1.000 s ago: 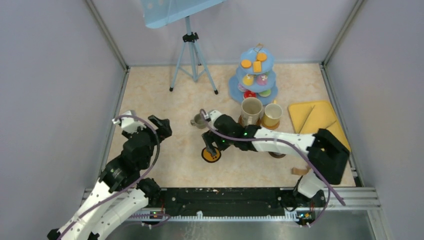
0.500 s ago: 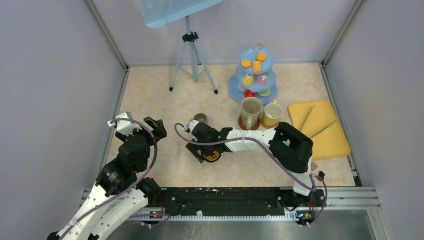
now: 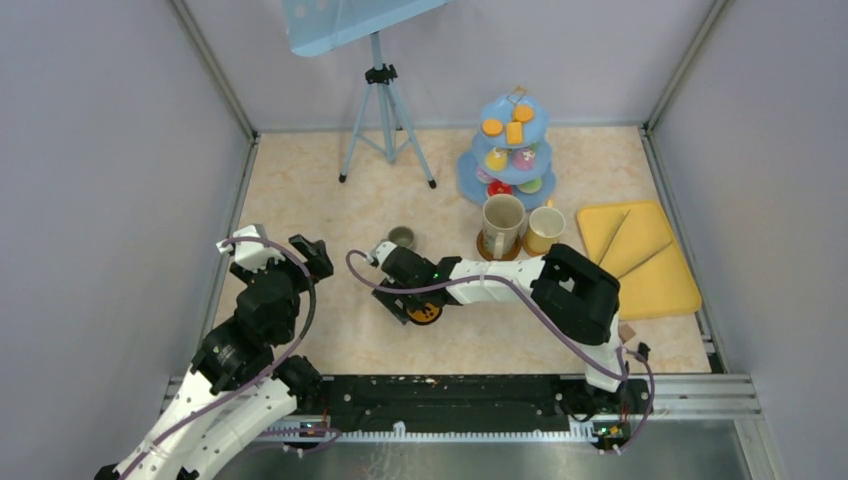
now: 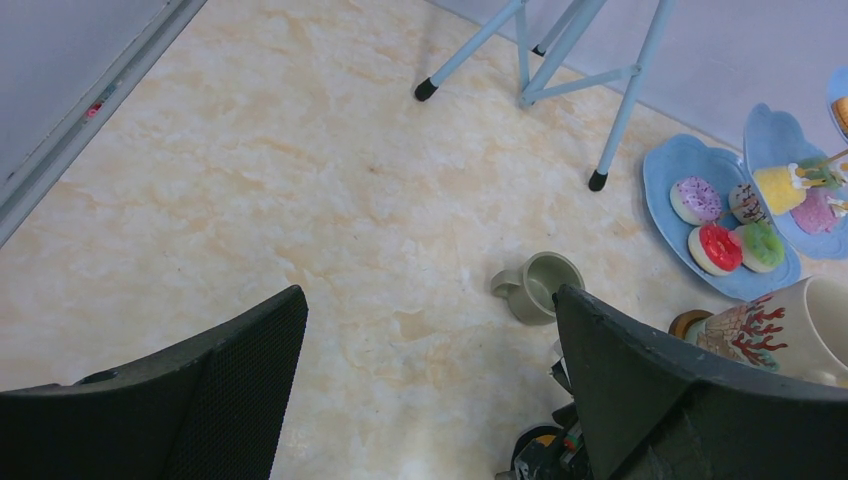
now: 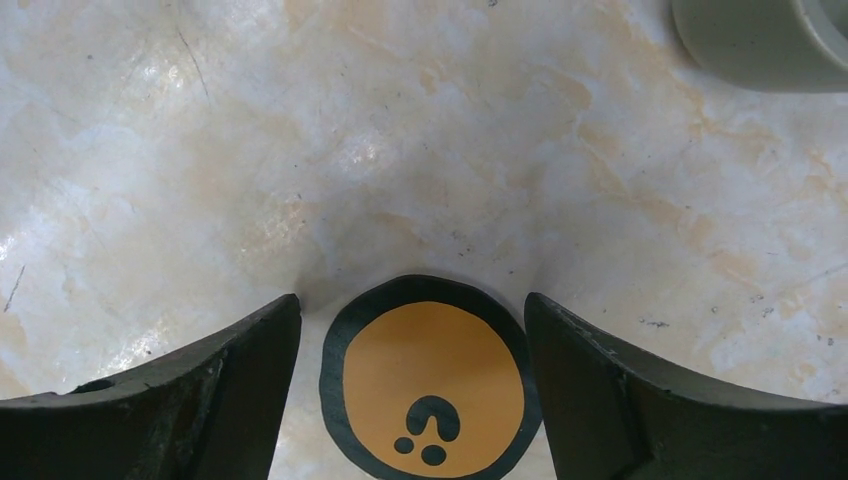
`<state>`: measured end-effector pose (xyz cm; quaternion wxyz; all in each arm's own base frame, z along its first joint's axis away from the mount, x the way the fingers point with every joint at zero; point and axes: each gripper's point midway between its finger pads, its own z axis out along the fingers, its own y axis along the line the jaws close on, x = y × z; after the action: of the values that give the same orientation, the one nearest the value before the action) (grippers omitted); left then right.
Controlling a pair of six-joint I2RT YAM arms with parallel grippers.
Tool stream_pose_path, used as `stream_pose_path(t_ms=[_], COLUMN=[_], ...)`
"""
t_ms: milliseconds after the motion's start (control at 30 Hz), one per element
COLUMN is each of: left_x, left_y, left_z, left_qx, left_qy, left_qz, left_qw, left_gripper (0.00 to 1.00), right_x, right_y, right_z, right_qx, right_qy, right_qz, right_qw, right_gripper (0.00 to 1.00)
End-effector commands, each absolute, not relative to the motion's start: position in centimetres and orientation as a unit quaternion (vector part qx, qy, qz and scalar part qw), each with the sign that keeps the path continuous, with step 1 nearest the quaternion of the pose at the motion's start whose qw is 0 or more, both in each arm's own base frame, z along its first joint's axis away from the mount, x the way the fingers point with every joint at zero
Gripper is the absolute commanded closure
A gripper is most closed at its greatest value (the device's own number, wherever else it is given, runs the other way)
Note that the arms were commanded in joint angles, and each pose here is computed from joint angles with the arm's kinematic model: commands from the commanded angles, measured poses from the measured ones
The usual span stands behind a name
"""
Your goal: Serve the afternoon tea
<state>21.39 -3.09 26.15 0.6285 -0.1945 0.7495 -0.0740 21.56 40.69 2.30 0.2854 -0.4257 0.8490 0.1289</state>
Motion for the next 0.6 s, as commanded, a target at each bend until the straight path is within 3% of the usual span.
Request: stream_pose_path(t_ms=[0, 333, 567], left_x=[21.4, 21.7, 22.6], left_y=[-2.9, -3.6, -5.3], left_z=[27.3, 27.1, 26.3], left_qx=[-0.201, -0.197, -0.180], left_qy=[0.737, 0.739, 0.751], left_qz=[-0.082, -0.094, -0.111], left_qw=[0.640, 0.637, 0.626], left_gripper=[0.01, 0.01, 0.01], right_x=[22.0, 22.2, 22.4], right_y=[38.5, 27.2, 23.7], right_z=[1.0, 1.2, 3.5], right_qx=[-0.430, -0.377, -0.240], right_qy=[0.853, 0.872, 0.916], right_qz=[0.079, -0.089, -0.065], right_qw=[0.284, 0.299, 0.315], right_gripper=[0.22, 0.29, 0.30])
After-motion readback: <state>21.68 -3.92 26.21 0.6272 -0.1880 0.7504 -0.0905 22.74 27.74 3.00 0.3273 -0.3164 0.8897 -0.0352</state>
